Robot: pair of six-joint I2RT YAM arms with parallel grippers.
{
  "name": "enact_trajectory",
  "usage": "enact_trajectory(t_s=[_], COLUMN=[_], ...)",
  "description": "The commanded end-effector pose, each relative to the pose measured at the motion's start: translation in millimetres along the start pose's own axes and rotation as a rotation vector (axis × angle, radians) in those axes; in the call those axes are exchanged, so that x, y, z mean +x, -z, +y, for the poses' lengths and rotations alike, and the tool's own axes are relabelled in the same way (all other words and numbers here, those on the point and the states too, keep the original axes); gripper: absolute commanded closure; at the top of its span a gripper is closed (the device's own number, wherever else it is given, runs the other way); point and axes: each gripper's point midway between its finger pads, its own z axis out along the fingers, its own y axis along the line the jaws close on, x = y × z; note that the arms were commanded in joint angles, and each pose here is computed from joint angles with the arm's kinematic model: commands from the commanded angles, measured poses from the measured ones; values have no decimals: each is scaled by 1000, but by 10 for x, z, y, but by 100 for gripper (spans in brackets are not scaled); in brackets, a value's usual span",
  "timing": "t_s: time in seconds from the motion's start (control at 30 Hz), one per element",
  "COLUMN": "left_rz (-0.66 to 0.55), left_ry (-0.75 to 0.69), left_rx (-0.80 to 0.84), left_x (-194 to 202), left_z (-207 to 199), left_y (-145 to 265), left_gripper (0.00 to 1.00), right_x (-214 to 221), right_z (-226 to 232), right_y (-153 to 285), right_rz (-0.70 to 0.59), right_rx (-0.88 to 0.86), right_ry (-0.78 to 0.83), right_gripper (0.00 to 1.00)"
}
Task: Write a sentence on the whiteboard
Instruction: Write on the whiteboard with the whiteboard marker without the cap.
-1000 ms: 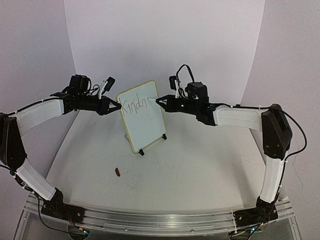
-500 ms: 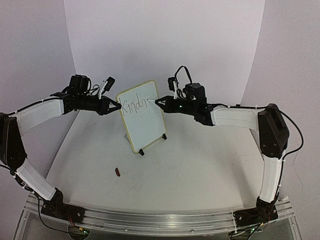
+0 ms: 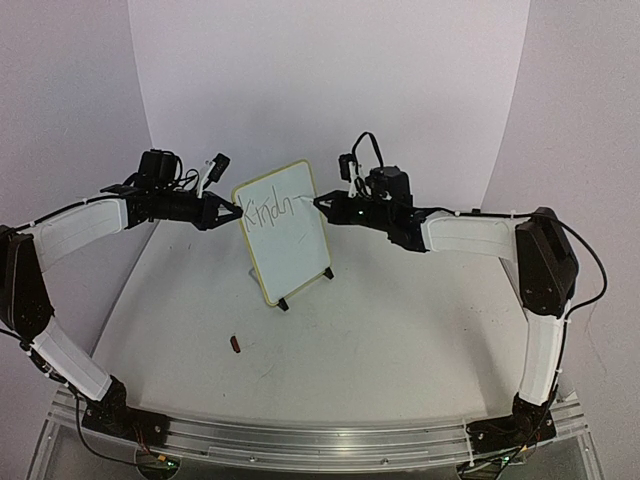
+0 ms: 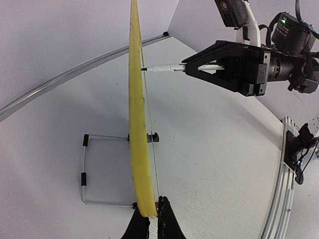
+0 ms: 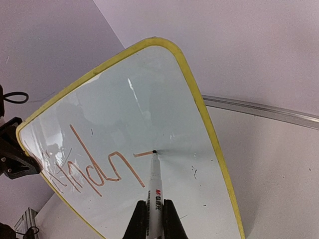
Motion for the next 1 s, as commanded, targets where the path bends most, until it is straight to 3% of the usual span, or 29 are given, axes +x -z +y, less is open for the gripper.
enact_trajectory(t_s=[0.0, 0.47, 0.97], left_rz=[26, 26, 27], left_ry=[-29, -30, -29], left_rx=[-12, -12, -11], left_x=[41, 40, 39], left_z=[38, 43, 44], left_y=[-49, -50, -56], left_gripper=[100, 100, 100], right_x=[-328, -386, -173], right_z=[115, 220, 215], right_y=[44, 22, -79], right_rz=[-83, -102, -38], right_rx=[-12, -70, -110], right_ry=[19, 25, 7], right_gripper=[100, 100, 100])
